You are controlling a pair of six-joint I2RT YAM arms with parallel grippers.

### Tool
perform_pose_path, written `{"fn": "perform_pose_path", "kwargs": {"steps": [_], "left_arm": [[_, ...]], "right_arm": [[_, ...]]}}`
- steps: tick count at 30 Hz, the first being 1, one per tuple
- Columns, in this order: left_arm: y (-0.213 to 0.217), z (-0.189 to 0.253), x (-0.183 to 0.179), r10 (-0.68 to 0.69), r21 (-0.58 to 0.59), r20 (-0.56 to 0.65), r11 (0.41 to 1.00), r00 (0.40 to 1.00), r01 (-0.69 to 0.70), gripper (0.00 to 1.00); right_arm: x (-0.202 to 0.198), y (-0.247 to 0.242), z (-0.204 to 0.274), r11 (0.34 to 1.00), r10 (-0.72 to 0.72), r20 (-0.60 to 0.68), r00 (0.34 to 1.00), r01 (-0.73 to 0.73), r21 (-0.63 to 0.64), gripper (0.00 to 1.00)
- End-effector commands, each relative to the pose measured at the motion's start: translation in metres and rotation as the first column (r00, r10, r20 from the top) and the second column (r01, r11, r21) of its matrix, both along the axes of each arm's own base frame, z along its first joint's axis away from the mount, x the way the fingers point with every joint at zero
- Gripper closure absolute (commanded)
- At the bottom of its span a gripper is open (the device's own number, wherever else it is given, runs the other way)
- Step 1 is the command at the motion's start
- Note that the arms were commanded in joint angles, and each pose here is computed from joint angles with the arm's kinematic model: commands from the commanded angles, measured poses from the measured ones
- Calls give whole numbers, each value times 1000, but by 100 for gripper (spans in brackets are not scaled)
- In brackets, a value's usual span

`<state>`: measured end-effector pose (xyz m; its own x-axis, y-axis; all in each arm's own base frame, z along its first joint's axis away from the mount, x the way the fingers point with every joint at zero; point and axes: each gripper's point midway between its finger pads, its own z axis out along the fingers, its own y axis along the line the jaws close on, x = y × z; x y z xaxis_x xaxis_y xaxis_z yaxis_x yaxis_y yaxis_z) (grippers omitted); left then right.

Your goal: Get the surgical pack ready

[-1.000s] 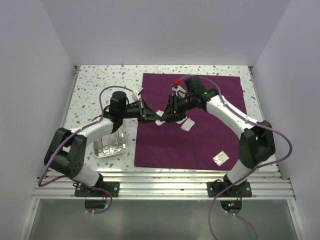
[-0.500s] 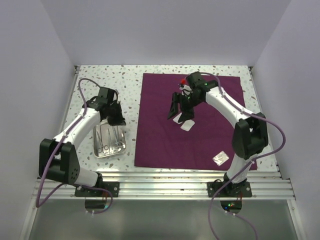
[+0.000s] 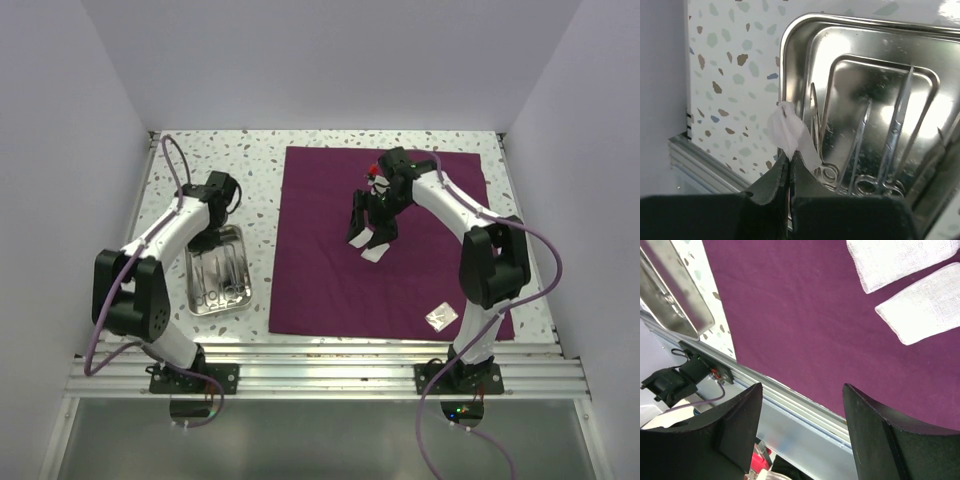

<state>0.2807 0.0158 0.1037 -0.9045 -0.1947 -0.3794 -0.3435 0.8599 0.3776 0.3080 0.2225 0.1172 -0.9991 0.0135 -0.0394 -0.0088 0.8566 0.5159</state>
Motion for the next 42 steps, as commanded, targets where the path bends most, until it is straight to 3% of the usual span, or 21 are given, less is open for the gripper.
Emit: {"fn": "perform_pose_path", "kwargs": {"steps": [1,9,16,28,33,42], "left_arm": [[22,-2,6,26,196,-76,981,997,-11,100],[4,-24,38,-74,184,-131,978,989,98,100],[-16,-55,35,-121,118,-225,982,967,150,100],[12,-30,30,-33,336,-212,936,977,105,100],[14,-45,27,-32,348,-269,929,963,128,100],[1,-73,34,-77,270,-297,949,952,161,100]], "right_arm": [[1,-7,-1,1000,13,3,1000,-13,-26,31],[0,-19,-9,999,-15,-8,1000,14,-35,31],[-1,-23,-13,999,-28,-13,1000,28,-31,31],[-1,-22,-18,999,-39,-26,999,39,-19,31],[-2,-21,-18,999,-37,-27,999,37,-13,31],[-10,-28,-14,999,-34,-19,999,34,-24,31]]}}
